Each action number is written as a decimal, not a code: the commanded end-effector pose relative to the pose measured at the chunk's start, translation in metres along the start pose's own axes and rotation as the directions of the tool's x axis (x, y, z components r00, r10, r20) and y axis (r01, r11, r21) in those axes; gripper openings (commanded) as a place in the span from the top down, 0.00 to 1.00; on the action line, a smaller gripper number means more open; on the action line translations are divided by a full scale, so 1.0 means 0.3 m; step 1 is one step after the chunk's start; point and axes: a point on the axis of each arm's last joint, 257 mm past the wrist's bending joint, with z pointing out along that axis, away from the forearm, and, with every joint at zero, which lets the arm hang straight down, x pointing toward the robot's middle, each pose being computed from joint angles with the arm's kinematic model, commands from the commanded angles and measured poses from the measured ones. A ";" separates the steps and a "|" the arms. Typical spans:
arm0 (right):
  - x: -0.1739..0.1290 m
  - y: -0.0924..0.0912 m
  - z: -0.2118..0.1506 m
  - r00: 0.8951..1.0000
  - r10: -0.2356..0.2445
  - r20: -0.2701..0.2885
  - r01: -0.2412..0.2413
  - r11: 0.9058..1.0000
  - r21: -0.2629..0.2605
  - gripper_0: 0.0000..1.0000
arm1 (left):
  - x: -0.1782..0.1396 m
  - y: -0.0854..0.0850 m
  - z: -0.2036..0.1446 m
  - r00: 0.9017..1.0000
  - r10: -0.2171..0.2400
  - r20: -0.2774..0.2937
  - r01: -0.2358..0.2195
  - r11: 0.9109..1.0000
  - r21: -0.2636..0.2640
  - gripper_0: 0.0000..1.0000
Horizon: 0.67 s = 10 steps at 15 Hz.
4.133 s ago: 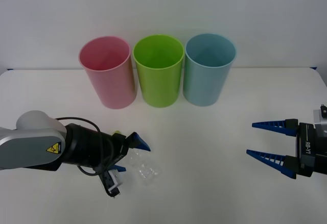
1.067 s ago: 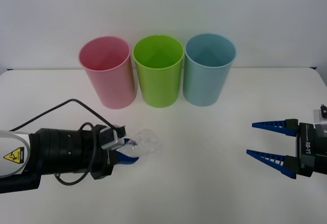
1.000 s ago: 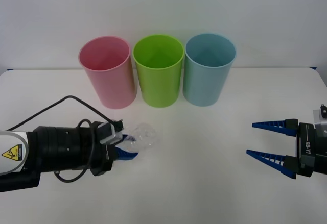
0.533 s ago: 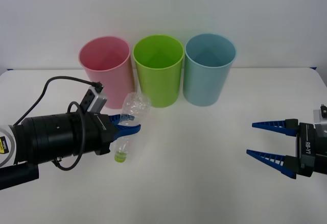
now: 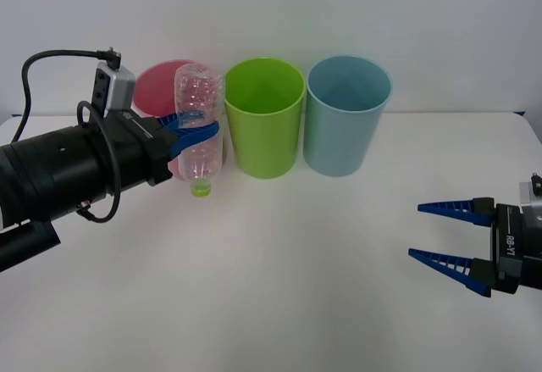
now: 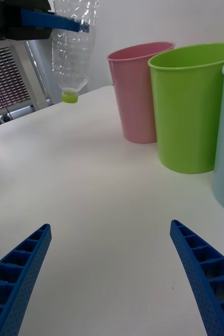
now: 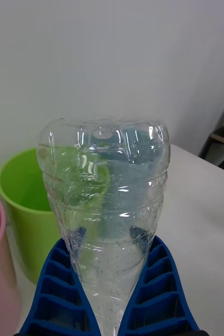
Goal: Put cans in the blue bin and PET bottles in the pink bin and trash in the green bin.
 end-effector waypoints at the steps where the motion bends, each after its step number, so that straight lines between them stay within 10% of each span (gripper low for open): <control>1: 0.000 0.000 0.000 1.000 0.000 0.000 0.000 1.000 0.000 0.22 | -0.121 0.059 -0.011 0.996 -0.058 0.066 0.061 0.997 -0.044 1.00; 10: 0.000 0.000 0.000 1.000 0.000 0.000 0.000 1.000 0.000 0.22 | -0.392 0.345 -0.041 0.972 -0.071 0.223 0.113 0.976 -0.186 1.00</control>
